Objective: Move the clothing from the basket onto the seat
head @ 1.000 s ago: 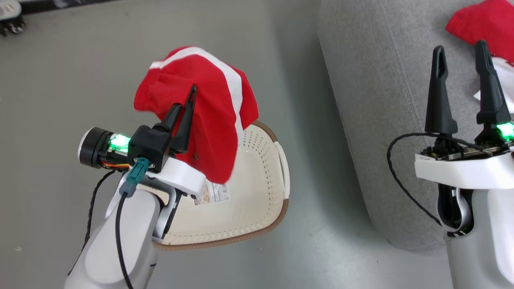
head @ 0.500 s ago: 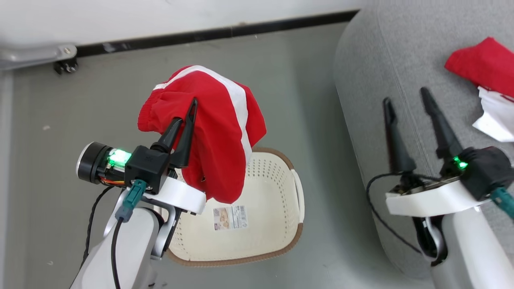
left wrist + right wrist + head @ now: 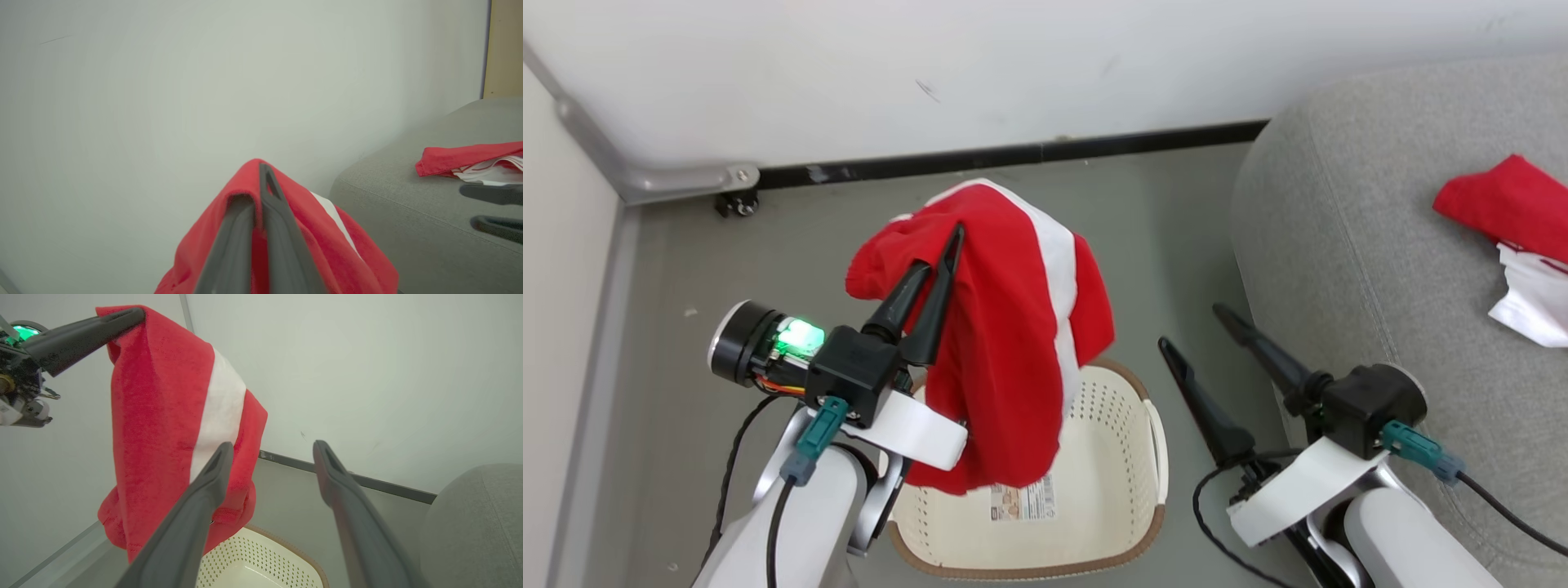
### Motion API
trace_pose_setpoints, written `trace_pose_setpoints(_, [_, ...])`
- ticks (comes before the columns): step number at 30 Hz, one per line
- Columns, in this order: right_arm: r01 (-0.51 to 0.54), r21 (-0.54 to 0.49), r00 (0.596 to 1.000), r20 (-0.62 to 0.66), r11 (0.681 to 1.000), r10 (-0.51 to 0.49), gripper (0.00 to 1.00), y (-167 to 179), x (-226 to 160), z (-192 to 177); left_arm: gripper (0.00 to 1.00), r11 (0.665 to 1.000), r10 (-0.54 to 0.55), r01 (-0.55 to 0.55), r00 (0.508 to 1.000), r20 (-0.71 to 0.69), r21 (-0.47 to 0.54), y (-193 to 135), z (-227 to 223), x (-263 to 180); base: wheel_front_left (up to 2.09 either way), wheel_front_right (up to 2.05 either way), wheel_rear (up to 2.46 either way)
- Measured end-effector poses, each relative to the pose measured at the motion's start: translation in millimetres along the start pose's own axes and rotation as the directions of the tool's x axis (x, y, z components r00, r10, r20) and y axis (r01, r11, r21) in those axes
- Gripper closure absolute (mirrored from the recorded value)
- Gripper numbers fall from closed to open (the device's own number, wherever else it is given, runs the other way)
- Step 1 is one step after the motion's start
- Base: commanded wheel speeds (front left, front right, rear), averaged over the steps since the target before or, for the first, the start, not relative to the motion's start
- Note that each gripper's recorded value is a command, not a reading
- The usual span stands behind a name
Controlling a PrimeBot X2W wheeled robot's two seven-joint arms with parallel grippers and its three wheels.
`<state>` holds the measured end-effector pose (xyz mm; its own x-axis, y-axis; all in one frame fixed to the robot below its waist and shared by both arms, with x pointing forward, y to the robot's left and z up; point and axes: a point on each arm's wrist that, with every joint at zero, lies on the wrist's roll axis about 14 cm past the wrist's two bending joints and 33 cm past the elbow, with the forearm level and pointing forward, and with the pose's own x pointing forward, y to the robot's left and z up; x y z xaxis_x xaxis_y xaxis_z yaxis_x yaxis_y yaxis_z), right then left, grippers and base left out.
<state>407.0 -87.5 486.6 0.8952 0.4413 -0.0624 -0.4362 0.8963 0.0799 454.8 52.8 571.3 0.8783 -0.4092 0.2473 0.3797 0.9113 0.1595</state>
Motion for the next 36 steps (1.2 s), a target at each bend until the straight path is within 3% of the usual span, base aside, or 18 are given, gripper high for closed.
trace_pose_setpoints(5, [-0.059,0.018,0.998,-0.031,0.998,0.060,0.00,12.5,-5.6,0.7,1.00,1.000,-0.011,0.010,0.999,0.037,0.016,-2.2,17.6,-5.7,0.00,0.00,0.00])
trace_pose_setpoints(13, [-0.091,0.019,0.994,-0.051,0.996,0.092,0.00,5.4,-19.1,16.1,1.00,0.998,-0.037,0.032,0.995,0.098,0.053,-4.1,47.2,-16.3,0.00,0.00,0.00])
trace_pose_setpoints(21, [-0.199,0.058,0.974,-0.100,0.978,0.204,0.00,30.2,-30.9,21.1,1.00,0.995,-0.070,0.060,0.987,0.144,0.074,-10.8,68.8,-24.7,0.00,0.00,0.00])
trace_pose_setpoints(36, [-0.269,0.145,0.948,-0.134,0.952,0.288,0.00,37.3,-32.9,35.7,1.00,0.982,-0.177,0.159,0.961,0.212,0.097,-36.9,96.8,-39.3,0.00,0.00,0.00])
